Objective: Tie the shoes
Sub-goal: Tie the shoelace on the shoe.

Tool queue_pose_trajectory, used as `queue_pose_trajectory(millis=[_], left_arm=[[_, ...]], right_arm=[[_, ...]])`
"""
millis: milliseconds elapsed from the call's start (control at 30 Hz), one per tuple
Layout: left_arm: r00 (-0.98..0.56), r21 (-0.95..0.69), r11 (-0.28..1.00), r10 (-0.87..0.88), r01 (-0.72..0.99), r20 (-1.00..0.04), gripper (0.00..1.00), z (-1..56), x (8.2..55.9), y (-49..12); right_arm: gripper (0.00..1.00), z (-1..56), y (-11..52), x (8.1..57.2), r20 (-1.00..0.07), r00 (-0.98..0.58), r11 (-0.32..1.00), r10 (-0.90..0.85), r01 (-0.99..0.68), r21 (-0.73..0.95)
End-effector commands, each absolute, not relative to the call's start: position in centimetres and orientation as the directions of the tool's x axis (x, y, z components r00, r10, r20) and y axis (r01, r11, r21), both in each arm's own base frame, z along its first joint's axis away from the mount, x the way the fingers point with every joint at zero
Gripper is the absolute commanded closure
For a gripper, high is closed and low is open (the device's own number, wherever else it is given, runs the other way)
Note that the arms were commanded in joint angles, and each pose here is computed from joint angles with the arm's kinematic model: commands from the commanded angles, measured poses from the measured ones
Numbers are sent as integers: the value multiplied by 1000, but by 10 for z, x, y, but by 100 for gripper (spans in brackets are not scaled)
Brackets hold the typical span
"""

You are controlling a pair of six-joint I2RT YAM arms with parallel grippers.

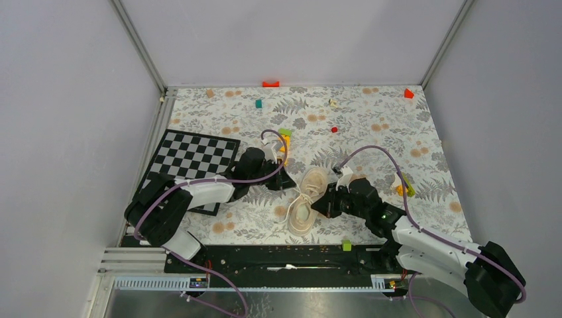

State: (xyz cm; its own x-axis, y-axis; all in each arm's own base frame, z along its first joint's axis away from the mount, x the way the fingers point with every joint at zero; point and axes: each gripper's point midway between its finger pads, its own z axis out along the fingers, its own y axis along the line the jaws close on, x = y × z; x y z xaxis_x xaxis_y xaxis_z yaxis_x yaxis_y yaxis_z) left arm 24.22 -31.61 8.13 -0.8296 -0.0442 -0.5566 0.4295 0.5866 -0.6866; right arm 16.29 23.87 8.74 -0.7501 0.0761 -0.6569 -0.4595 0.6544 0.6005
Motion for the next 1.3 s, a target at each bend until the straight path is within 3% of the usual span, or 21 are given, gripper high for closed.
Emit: queue_pose_trajectory(millis=[0, 1267], left_arm=[[-796, -672, 594, -86, 442, -599, 100, 87, 257, -310], [-776, -651, 606, -87, 457, -625, 100, 91, 256, -297]], right_arm=[[100, 83, 234, 161, -651, -755, 664, 82, -446, 600], [100, 70, 225, 157, -642, -762, 688, 85, -421, 591]])
